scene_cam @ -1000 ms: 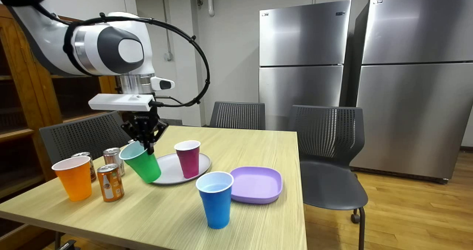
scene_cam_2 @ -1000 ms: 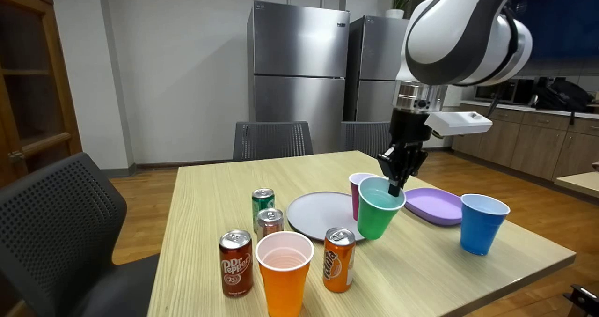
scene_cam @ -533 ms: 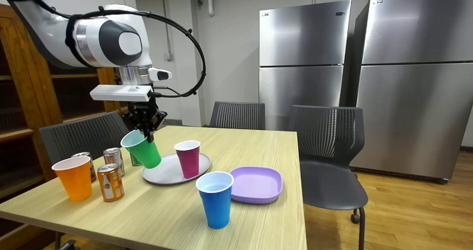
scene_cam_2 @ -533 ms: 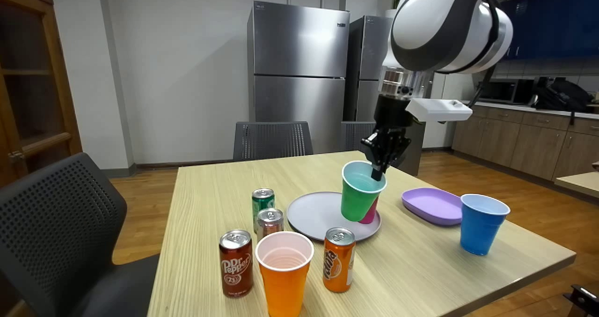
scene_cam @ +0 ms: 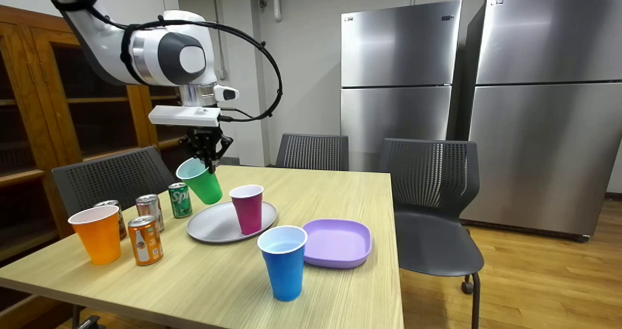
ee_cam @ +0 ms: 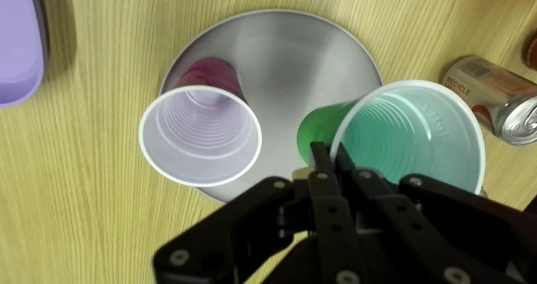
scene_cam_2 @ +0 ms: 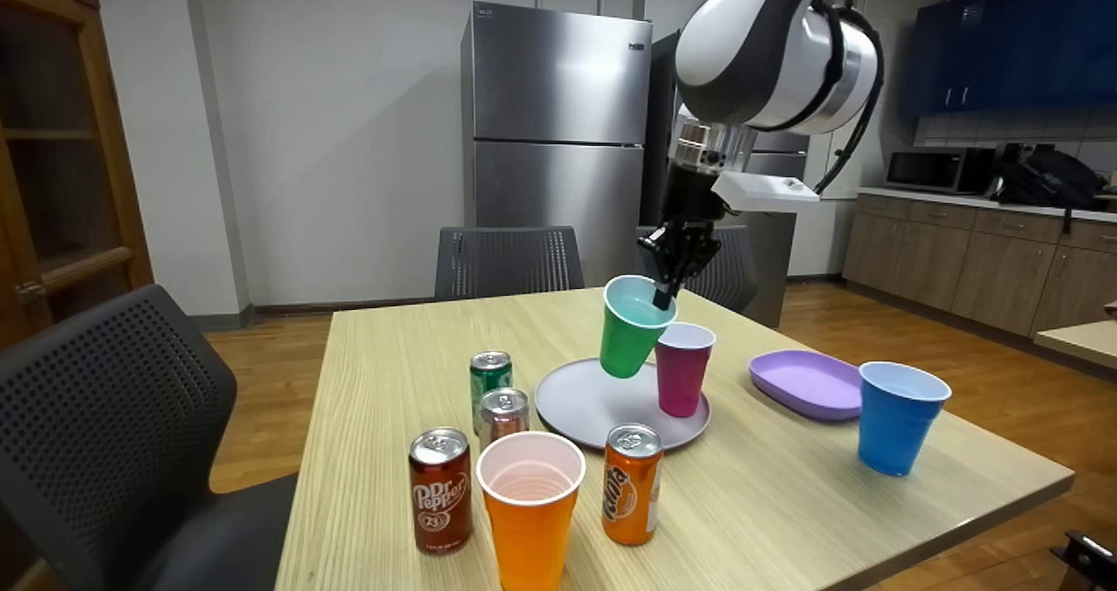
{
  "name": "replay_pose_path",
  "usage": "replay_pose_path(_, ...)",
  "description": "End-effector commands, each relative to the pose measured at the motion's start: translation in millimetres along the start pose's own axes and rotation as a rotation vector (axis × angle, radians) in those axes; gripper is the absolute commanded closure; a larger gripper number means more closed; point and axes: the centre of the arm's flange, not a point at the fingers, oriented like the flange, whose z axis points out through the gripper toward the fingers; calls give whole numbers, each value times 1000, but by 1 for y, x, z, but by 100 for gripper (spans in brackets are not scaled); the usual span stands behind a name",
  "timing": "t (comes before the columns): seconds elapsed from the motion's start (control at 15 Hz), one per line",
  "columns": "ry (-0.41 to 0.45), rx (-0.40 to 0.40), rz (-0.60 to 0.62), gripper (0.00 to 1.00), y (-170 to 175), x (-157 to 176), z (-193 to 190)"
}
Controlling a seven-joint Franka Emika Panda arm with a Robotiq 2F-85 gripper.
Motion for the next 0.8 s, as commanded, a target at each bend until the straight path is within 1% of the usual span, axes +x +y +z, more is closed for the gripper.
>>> replay_pose_path(0.0, -20, 39, -28, 99, 18, 45, 13)
replay_pose_path(0.27, -38, 57, -30, 99, 30, 74, 25)
replay_pose_path(0.73, -90, 103, -6, 99, 39, 123, 46)
